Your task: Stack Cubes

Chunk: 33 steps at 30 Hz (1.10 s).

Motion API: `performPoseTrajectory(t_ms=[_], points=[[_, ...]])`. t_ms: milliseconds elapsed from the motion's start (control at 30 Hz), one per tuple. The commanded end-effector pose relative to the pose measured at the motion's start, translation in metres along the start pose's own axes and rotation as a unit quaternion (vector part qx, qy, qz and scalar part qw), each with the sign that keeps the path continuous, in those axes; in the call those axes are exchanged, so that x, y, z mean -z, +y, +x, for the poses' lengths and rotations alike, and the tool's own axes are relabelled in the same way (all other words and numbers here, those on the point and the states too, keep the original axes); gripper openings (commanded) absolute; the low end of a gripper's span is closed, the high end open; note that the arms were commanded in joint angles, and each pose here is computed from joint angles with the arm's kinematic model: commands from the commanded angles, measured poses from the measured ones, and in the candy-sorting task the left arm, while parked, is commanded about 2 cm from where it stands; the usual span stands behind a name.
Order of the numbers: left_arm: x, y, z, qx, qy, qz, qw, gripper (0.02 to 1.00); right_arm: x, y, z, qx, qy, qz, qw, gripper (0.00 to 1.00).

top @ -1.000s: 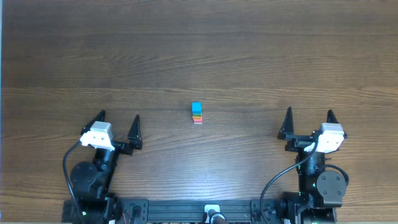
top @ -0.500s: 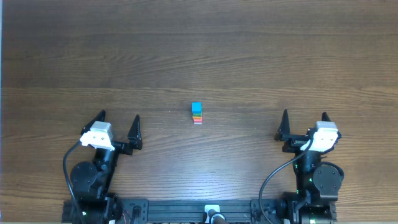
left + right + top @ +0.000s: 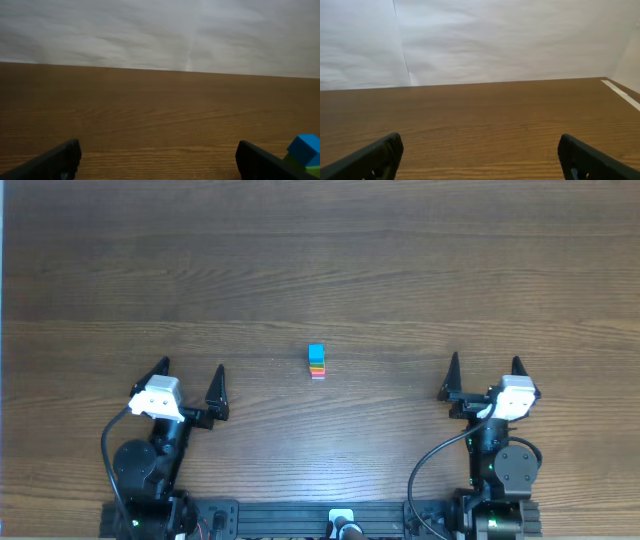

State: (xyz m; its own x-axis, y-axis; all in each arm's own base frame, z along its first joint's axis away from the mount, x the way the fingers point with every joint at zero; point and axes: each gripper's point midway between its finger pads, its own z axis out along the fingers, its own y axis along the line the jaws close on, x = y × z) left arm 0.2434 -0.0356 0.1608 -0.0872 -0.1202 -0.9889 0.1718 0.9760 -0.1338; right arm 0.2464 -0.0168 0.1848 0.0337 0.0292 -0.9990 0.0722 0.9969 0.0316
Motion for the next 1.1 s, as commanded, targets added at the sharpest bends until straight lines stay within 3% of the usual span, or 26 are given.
performPoseTrajectory(t_ms=[33,633,1100], points=[[0.000,0.000,0.002,-0.007,0.001,0.001,1.000,1.000,0.000,0.001,-0.004,-0.006,-0.013,-0.004,1.000,0.991],[0.000,0.000,0.002,-0.007,0.001,0.001,1.000,1.000,0.002,0.001,0.029,-0.011,0.055,-0.002,0.998,0.993],[0.000,0.000,0.002,-0.007,0.001,0.001,1.000,1.000,0.002,0.000,0.028,-0.011,0.053,-0.002,0.999,0.991]])
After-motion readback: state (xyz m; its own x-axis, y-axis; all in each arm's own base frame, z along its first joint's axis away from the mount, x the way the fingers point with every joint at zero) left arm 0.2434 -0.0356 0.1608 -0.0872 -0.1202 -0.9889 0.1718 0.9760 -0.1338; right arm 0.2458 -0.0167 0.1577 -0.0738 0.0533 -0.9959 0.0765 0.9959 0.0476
